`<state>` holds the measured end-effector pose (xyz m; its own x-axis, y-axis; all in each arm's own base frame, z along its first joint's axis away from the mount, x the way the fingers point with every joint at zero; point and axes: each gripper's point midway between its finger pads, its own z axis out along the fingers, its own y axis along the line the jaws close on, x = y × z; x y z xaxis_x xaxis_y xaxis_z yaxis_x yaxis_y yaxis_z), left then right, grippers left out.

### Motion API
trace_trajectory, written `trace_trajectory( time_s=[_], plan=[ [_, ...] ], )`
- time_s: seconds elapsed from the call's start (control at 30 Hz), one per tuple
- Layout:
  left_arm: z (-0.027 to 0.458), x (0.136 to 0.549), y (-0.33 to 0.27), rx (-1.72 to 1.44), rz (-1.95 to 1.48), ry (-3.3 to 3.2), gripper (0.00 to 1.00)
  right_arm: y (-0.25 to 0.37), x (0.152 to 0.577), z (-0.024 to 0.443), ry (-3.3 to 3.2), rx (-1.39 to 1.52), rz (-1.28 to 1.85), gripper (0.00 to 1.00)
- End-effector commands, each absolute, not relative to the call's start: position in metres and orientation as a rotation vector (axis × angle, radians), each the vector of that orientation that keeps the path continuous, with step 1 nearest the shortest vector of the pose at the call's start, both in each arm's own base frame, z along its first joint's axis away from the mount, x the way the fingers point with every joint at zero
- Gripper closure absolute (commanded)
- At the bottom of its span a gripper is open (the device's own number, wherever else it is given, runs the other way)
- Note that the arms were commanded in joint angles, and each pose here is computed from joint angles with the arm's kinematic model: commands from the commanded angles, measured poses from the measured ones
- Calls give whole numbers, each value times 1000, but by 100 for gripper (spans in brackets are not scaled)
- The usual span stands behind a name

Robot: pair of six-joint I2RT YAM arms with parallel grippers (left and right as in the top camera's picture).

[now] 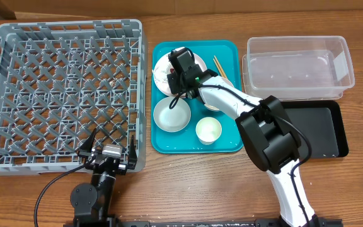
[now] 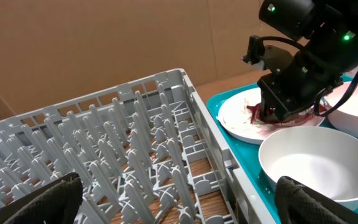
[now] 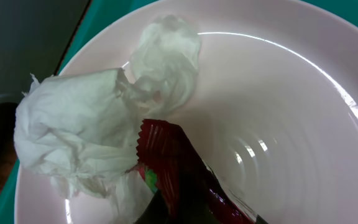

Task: Sort waste into correct bins and load items into the dishwasher
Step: 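Grasp the red wrapper and tissue from the plate with the right gripper, then carry the wrapper to the clear bin and release it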

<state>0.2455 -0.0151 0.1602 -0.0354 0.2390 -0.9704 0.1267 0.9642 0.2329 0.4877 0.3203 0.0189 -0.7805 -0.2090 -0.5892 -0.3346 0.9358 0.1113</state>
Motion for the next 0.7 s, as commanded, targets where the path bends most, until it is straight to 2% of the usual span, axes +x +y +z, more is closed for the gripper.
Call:
trace_trajectory(
  time_s=[0.0, 0.17, 0.27, 0.33, 0.47, 0.67],
  plan=[
    [160, 245, -14, 298, 109, 1603, 0, 321, 504, 84, 2395, -328, 321, 96],
    [160, 245, -14, 298, 109, 1603, 0, 300, 506, 190, 2281, -262, 358, 96],
    [160, 245, -14, 298, 109, 1603, 0, 255, 503, 247, 2238, -122, 321, 96],
    [160, 245, -14, 298, 109, 1603, 0, 220, 501, 267, 2234, -21, 283, 96],
    [160, 245, -14, 298, 109, 1603, 0, 138, 500, 274, 2266, 249, 165, 96],
    [160, 245, -14, 298, 109, 1603, 0, 30, 494, 223, 2371, 679, 83, 96]
  ],
)
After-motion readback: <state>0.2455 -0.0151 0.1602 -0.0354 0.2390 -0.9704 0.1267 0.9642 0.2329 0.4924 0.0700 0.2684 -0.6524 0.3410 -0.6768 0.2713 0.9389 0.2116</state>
